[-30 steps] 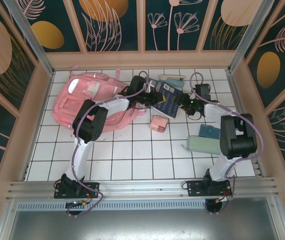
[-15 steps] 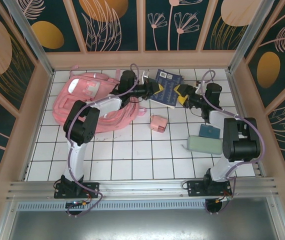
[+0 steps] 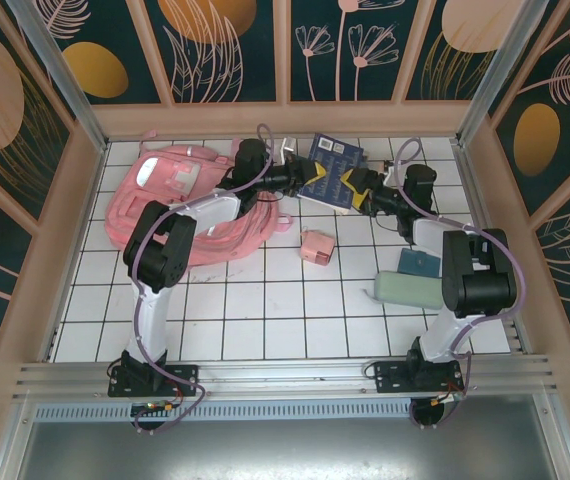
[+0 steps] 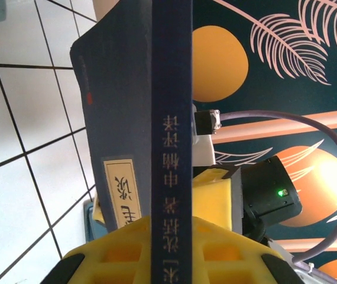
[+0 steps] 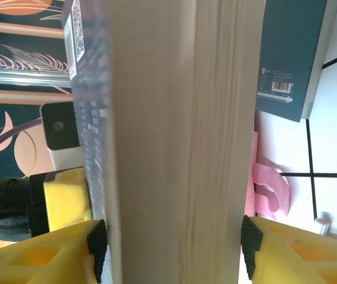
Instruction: Pack the student bag
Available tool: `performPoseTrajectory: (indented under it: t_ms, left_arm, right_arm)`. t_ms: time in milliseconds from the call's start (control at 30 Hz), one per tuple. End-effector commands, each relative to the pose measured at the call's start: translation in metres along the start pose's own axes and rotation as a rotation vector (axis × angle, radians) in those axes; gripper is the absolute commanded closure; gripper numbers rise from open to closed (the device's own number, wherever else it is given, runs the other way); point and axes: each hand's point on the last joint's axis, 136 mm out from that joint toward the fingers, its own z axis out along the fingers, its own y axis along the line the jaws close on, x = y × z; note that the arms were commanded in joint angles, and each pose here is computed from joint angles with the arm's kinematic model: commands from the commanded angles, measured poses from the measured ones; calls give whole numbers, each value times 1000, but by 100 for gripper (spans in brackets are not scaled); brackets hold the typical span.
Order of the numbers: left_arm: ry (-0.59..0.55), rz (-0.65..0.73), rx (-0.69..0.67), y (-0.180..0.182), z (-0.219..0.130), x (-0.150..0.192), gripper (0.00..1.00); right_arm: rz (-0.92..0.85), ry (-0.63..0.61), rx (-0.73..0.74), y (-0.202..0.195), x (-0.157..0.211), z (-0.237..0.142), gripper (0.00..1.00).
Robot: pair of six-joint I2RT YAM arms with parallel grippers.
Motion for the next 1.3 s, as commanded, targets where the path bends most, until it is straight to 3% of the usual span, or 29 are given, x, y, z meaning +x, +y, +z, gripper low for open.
performPoseTrajectory:
  t_ms: [0,133,300,700,867,1067,1100,1133,1267]
  left_arm:
    - [13,77,92,-43,-4,6,100]
    - [16,65,97,-40,-4,8,100]
    - [11,73,120,-49,-5,7,100]
    - [13,86,163,-65,-6,3,100]
    - [20,73,120,-48,-3,4,100]
    - [15,67,40,-22,-6,3,100]
    - [16,66,25,-18,-7,3,100]
    - [16,70,5,-13,-8,2,97]
    - [7,95,-126,9,-17,-4,63]
  right_arm:
    - [-48,35,-58,16,4,3,41]
    - [-68,46,-132,34,5,1,44]
    - [-44,50,-82,21,4,6,33]
    - [0,42,-81,12,7,9,27]
    - [-15,39,-111,21,5,6,44]
    - [-33,17,-115,28,-2,-2,95]
    - [-38,13,-114,29,-3,-3,100]
    - [-40,13,-108,29,-3,-4,100]
    - [-46,9,-81,25,-3,-4,100]
